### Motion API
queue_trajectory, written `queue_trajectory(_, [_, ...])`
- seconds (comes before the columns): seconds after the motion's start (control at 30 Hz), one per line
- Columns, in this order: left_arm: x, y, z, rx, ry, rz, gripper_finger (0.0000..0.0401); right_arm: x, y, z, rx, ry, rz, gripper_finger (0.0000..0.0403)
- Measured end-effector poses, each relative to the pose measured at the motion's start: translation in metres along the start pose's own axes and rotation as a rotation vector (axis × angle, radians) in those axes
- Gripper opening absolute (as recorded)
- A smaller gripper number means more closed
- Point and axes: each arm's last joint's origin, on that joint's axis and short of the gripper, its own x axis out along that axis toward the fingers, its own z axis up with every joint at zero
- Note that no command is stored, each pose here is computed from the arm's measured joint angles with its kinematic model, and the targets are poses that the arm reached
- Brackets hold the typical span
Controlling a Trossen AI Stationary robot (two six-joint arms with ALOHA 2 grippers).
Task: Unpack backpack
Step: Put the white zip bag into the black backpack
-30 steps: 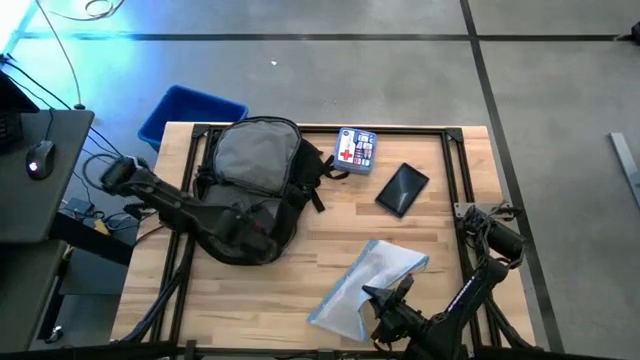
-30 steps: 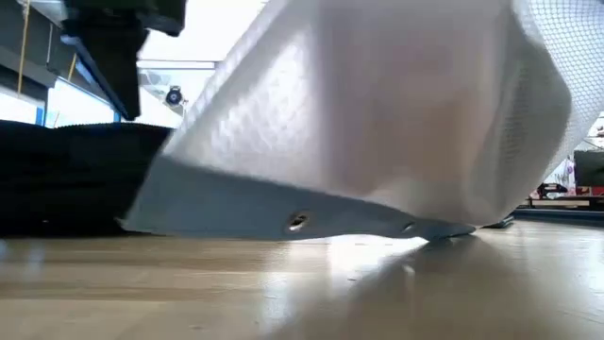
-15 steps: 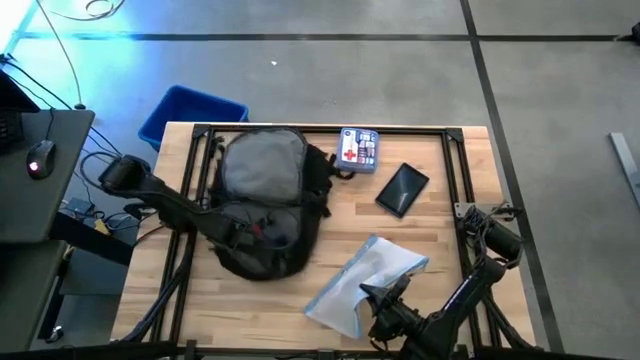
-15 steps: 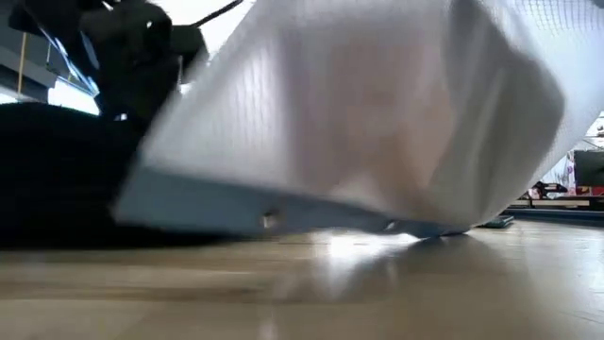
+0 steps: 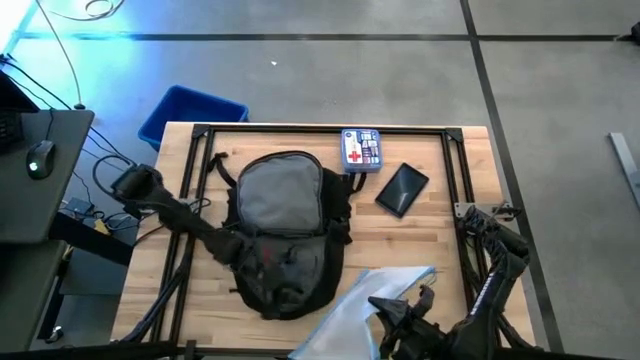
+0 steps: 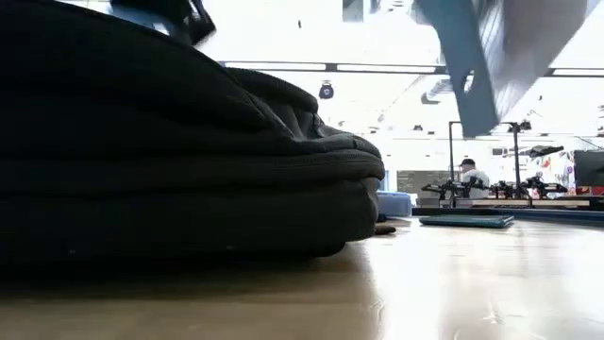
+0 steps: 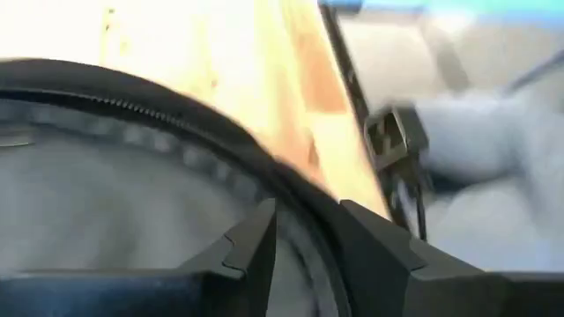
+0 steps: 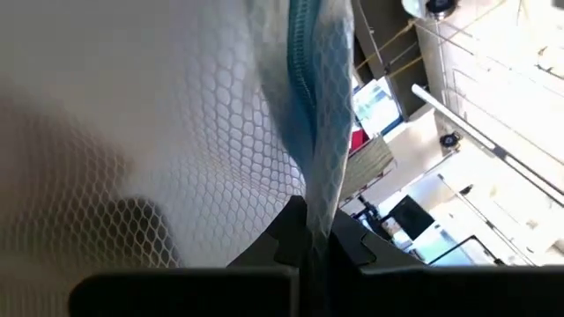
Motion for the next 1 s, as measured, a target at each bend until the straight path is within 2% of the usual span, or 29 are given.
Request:
queue_trajectory(0.1, [-0.039, -0.027, 0.011, 0.132, 0.122, 0.189, 0.0093, 0.012, -0.010, 0.005, 0.024, 0.024, -0.015, 0.0000])
queue_trajectory(0.2, [-0.073, -0.050, 0.017, 0.260, 0.125, 0.397, 0.0084, 0.031, -0.012, 0.004, 0.026, 0.058, -0.047, 0.0000])
queue_trajectory(0.27, [-0.082, -0.057, 0.013, 0.360, 0.113, 0.498, 0.0081, 0.044, -0.012, 0.001, 0.026, 0.085, -0.066, 0.0000])
queue_trajectory(0.37, [-0.082, -0.059, -0.001, 0.524, 0.204, 0.551, 0.0086, 0.060, -0.014, -0.001, 0.027, 0.115, -0.093, 0.0000])
queue_trajectory(0.57, [-0.062, -0.029, -0.041, 0.607, 0.421, 0.736, 0.0140, 0.068, -0.012, -0.004, -0.021, 0.185, -0.012, 0.0000])
queue_trajectory(0.73, [-0.051, -0.003, -0.060, 0.690, 0.414, 0.951, 0.0196, 0.068, -0.010, -0.003, 0.007, 0.210, 0.034, 0.0000])
queue_trajectory(0.83, [-0.047, 0.013, -0.069, 0.673, 0.420, 1.031, 0.0219, 0.068, -0.008, -0.003, 0.017, 0.225, 0.064, 0.0000])
queue_trajectory(1.0, [-0.035, 0.038, -0.085, 0.564, 0.424, 1.078, 0.0234, 0.067, -0.006, -0.001, 0.053, 0.234, 0.095, 0.0000])
